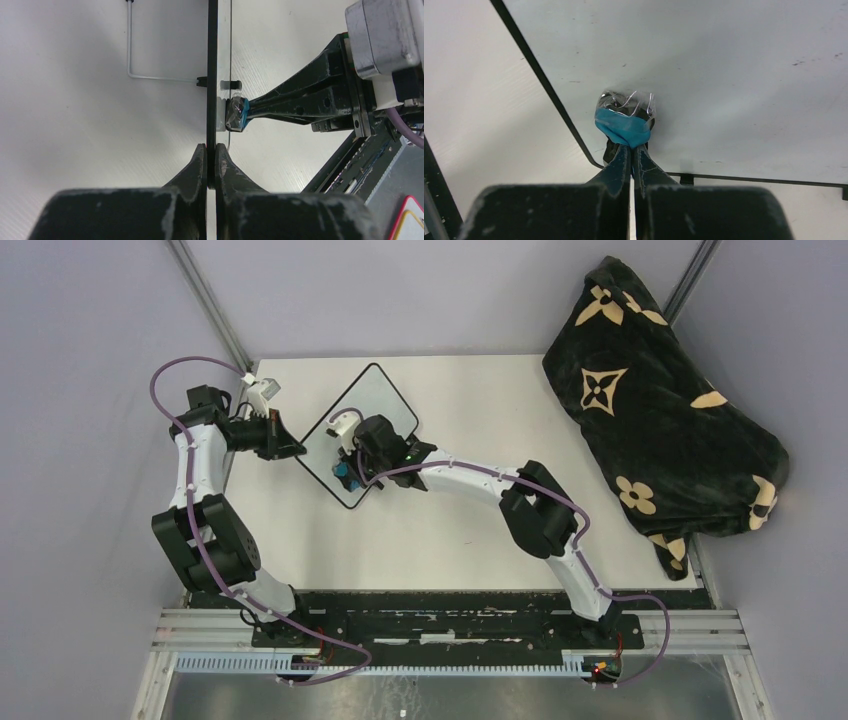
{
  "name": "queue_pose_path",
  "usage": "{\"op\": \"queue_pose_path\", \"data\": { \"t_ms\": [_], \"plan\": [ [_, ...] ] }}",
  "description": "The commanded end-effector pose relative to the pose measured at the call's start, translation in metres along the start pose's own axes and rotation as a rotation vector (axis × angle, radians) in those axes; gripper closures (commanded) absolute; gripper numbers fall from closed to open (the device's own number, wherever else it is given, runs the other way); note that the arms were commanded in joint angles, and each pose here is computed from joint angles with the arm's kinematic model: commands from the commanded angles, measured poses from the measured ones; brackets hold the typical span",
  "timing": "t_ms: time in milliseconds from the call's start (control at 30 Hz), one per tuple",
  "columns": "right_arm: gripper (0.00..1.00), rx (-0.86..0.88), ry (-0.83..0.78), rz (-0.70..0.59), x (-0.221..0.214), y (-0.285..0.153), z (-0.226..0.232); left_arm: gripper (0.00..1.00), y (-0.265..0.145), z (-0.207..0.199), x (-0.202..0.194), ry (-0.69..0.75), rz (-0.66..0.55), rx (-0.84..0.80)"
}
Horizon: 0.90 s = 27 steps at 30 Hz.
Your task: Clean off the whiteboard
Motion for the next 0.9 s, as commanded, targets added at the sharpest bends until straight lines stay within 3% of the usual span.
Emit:
{"op": "queue_pose_path", "data": {
  "t_ms": [0,333,867],
  "plan": [
    [1.00,0.091,-0.012,-0.099,0.036,-0.009,0.025,0.97,0.002,-0.020,0.001,0.035,-0.003,-0.066],
    [1.00,0.024,-0.012,-0.078,0.023,0.004,0.008,0.97,0.000,-0.022,0.002,0.032,-0.002,-0.061],
    [1.00,-0.226,0.074,-0.154,0.053,-0.024,-0.118,0.97,-0.003,-0.025,0.001,0.030,0.013,-0.058]
  ]
}}
Point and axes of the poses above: each gripper's point midway between its finger pads, its own y axis out along the fingers, its own z axis along the line the jaws close on, x = y × z, the point moved 3 cm from there along -y, back along the fingers, and after that the axes turned 8 degrees about y, right-handed, at the moved point
